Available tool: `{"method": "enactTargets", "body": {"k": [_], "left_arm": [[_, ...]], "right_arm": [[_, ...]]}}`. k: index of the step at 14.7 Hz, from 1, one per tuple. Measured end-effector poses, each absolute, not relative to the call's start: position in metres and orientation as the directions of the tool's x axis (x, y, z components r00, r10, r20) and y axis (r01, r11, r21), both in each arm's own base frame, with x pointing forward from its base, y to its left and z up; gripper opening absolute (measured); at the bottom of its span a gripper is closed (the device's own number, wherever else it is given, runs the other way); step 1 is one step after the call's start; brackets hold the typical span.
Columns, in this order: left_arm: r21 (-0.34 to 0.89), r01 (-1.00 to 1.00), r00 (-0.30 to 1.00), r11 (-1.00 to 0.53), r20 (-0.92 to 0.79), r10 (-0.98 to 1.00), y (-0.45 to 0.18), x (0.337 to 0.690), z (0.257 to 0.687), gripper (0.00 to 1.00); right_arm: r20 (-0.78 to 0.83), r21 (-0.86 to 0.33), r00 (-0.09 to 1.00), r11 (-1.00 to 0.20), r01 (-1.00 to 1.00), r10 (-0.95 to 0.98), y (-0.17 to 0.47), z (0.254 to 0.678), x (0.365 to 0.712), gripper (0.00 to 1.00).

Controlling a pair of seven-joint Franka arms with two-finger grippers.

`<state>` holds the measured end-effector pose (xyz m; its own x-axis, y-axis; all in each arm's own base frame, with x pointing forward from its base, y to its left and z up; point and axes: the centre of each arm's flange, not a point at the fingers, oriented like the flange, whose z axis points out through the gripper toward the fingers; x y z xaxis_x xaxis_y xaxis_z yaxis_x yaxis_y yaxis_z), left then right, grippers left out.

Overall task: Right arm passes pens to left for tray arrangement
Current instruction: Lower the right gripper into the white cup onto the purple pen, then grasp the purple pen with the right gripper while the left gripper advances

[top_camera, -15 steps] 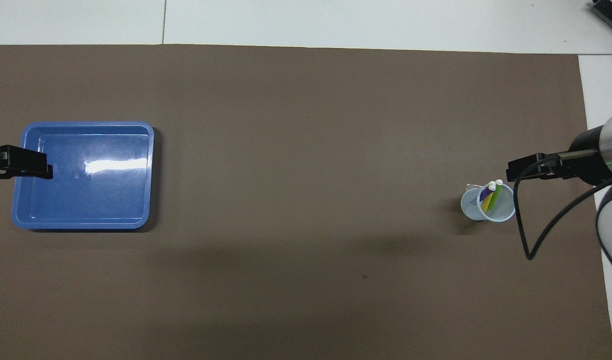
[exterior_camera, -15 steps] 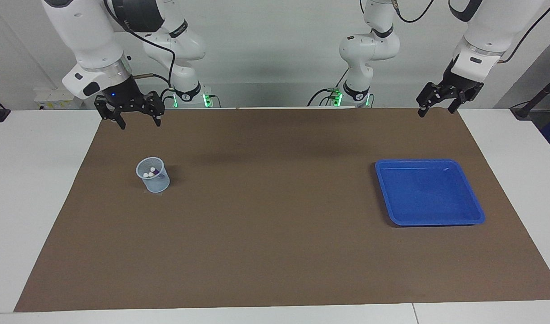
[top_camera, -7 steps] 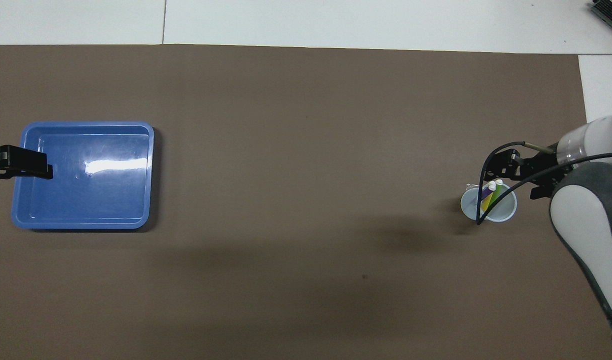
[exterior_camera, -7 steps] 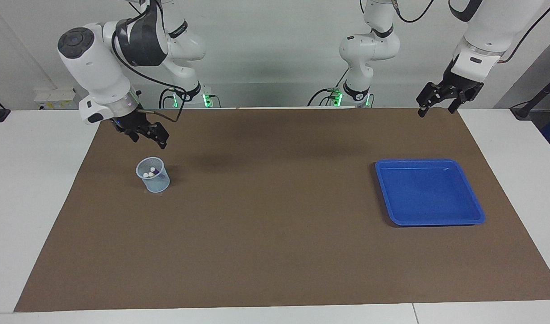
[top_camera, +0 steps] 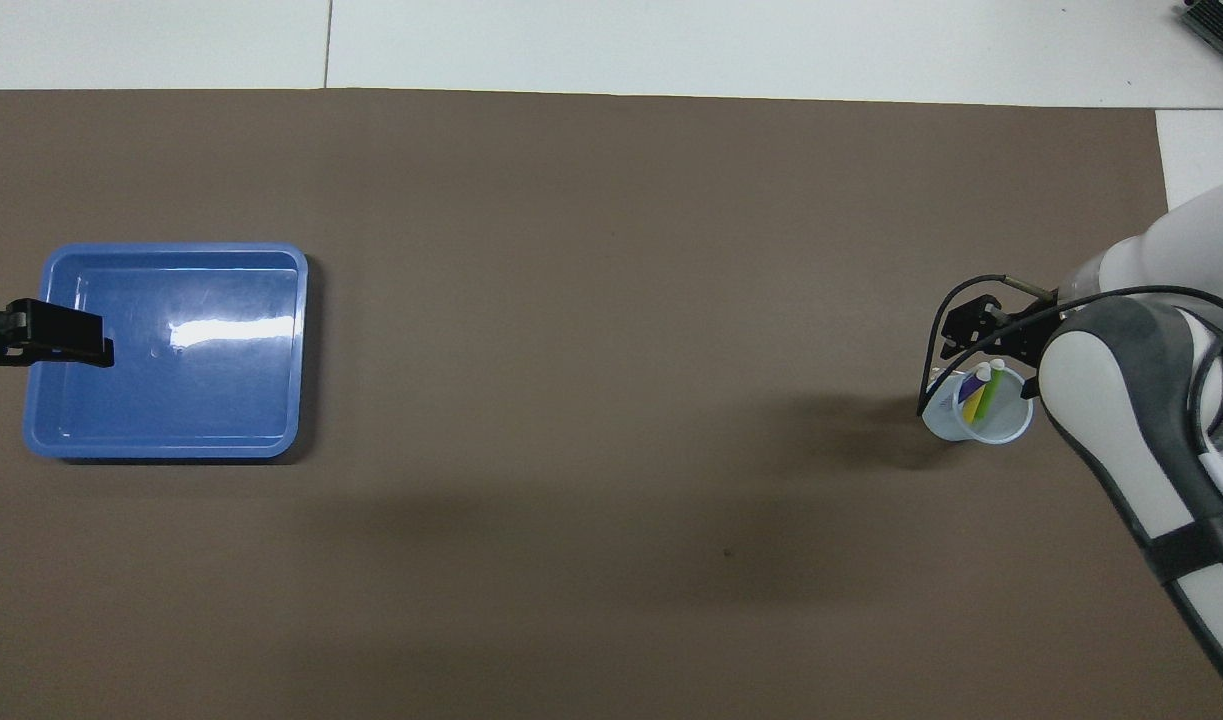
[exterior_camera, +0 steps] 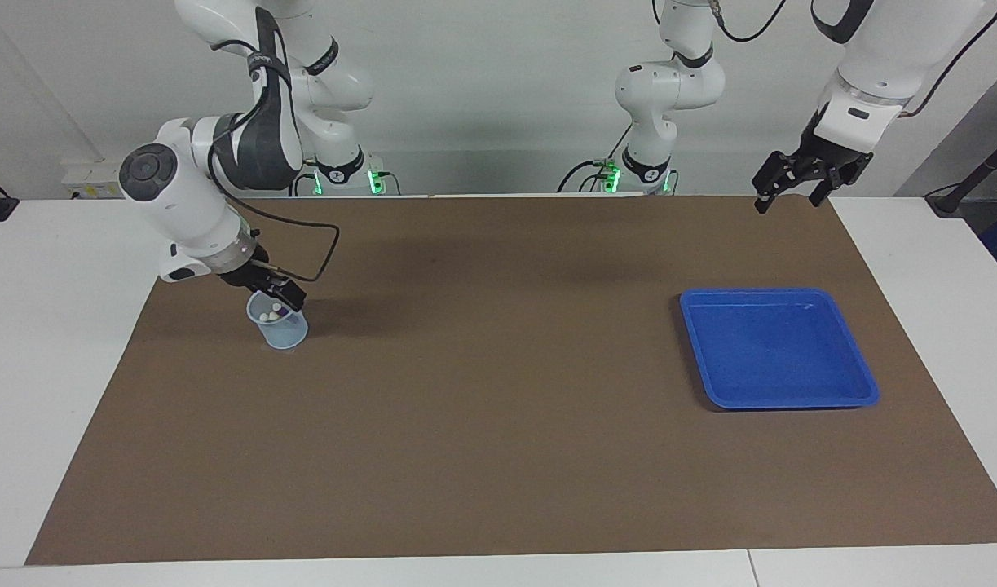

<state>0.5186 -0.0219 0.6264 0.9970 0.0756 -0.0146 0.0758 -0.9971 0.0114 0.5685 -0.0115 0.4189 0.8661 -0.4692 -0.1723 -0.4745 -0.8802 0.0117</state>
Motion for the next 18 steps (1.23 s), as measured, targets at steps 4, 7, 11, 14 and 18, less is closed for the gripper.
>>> {"method": "enactTargets", "body": {"k": [4,7,11,14,18], "left_arm": [[0.009,0.062,0.997,-0.998,-0.036,0.062,-0.029,0.509,0.617,1.00],[0.040,0.059,0.998,-0.997,-0.035,0.057,-0.042,0.500,0.602,1.00],[0.131,0.155,0.987,-0.979,-0.054,0.149,-0.051,0.481,0.576,1.00],[0.188,0.277,0.961,-0.942,-0.081,0.266,-0.056,0.468,0.566,1.00],[0.270,0.471,0.882,-0.840,-0.157,0.444,-0.063,0.447,0.545,1.00]], "right_arm": [[-0.199,0.030,0.845,-0.865,-0.501,-0.496,-0.012,0.401,0.565,0.90],[-0.210,0.038,0.837,-0.860,-0.510,-0.505,-0.015,0.393,0.561,0.80],[-0.211,0.038,0.826,-0.849,-0.527,-0.523,-0.027,0.391,0.560,0.74],[-0.210,0.038,0.820,-0.842,-0.538,-0.533,-0.034,0.391,0.560,0.70],[-0.214,0.040,0.819,-0.843,-0.537,-0.532,-0.033,0.389,0.559,0.51]]}}
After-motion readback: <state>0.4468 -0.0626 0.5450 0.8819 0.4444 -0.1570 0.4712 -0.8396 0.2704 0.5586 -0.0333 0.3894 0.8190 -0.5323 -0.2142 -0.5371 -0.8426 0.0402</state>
